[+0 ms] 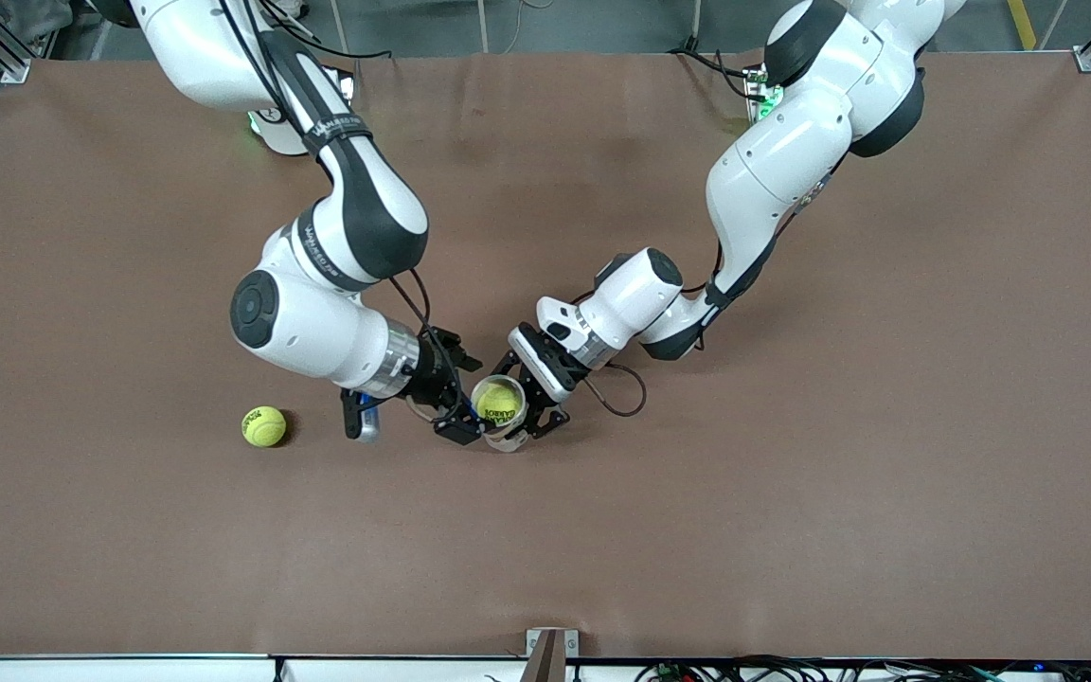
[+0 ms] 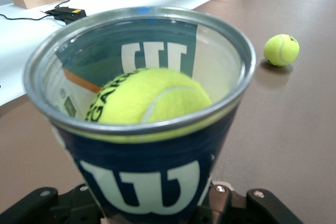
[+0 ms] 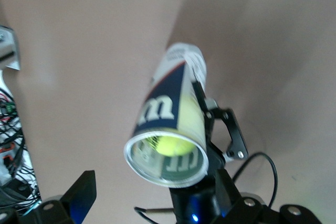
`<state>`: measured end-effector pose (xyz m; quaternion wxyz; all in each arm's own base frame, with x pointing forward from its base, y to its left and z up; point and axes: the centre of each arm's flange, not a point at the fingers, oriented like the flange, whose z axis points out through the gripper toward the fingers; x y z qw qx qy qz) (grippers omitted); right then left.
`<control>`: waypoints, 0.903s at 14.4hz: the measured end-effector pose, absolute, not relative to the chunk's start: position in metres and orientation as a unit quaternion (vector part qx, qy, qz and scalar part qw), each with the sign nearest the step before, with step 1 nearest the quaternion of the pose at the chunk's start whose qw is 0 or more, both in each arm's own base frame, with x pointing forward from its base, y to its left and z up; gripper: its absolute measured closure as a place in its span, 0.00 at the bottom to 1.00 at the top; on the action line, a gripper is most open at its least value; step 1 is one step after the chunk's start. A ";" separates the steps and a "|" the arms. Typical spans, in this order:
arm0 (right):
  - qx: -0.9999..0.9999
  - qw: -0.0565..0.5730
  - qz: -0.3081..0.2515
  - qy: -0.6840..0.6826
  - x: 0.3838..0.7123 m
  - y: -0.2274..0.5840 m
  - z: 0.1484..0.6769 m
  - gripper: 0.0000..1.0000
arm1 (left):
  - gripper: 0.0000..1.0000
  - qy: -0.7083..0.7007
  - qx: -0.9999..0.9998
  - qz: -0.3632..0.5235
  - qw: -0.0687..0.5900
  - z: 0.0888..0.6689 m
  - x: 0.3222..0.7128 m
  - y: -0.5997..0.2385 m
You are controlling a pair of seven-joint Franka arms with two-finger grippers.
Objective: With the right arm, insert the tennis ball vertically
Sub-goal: 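Move the right gripper to the second tennis ball on the table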
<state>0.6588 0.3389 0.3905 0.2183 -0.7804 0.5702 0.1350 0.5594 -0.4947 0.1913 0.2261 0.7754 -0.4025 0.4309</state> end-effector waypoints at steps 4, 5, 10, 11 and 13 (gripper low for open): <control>-0.828 0.199 0.145 0.504 0.682 0.256 0.387 0.00 | 0.41 -0.403 0.775 0.431 0.226 0.191 0.559 -0.495; -0.842 0.192 0.141 0.484 0.687 0.230 0.385 0.00 | 0.41 -0.403 0.775 0.431 0.226 0.191 0.559 -0.495; -0.910 0.140 0.121 0.371 0.681 0.119 0.342 0.00 | 0.34 -0.403 0.775 0.431 0.226 0.191 0.559 -0.495; -0.920 0.139 0.121 0.347 0.677 0.095 0.332 0.00 | 0.30 -0.403 0.775 0.431 0.226 0.192 0.559 -0.495; -0.939 0.129 0.109 0.300 0.669 0.046 0.316 0.00 | 0.28 -0.403 0.775 0.431 0.226 0.192 0.559 -0.495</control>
